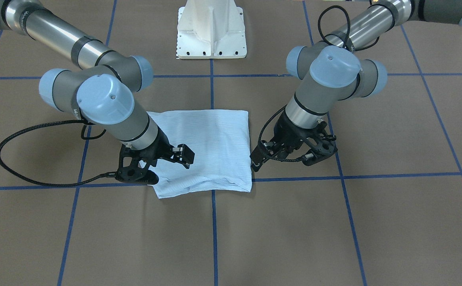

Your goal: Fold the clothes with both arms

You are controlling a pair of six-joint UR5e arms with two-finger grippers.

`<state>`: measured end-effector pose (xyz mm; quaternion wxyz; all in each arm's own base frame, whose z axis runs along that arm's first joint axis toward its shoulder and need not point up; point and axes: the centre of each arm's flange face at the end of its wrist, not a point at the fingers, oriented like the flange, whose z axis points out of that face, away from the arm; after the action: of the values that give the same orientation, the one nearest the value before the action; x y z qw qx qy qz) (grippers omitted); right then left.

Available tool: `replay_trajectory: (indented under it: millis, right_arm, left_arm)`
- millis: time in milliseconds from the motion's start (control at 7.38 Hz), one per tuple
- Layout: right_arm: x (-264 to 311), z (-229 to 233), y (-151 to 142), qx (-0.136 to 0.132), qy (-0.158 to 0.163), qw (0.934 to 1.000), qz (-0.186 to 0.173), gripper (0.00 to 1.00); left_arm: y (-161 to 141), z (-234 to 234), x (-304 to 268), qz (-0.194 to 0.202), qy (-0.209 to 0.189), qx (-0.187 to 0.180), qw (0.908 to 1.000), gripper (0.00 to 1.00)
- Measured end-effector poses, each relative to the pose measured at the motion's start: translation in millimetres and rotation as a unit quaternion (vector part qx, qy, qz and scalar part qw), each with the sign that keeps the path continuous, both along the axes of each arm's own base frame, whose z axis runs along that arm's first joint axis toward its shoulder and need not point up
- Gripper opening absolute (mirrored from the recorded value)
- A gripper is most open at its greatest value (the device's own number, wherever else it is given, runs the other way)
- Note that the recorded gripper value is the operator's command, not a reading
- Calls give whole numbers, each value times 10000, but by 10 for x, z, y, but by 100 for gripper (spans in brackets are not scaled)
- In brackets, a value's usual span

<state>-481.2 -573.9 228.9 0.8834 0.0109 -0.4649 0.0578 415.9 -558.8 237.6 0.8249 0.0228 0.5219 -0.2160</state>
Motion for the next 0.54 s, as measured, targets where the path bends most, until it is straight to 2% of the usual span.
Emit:
replay_trajectory:
  millis: [136, 271, 542]
  right_arm:
    - [47, 133, 75, 416, 158, 9989, -115, 100]
    - [252, 377, 23, 773, 345, 9961, -251, 100]
    - [1028, 992, -252, 1286, 853, 9863, -574, 100]
  left_arm:
    - [119, 105, -271, 185, -244, 372, 9988, 100]
    - [194, 289, -595, 347, -526, 755, 9952, 100]
    - [137, 728, -1323, 650, -1298, 1347, 9802, 100]
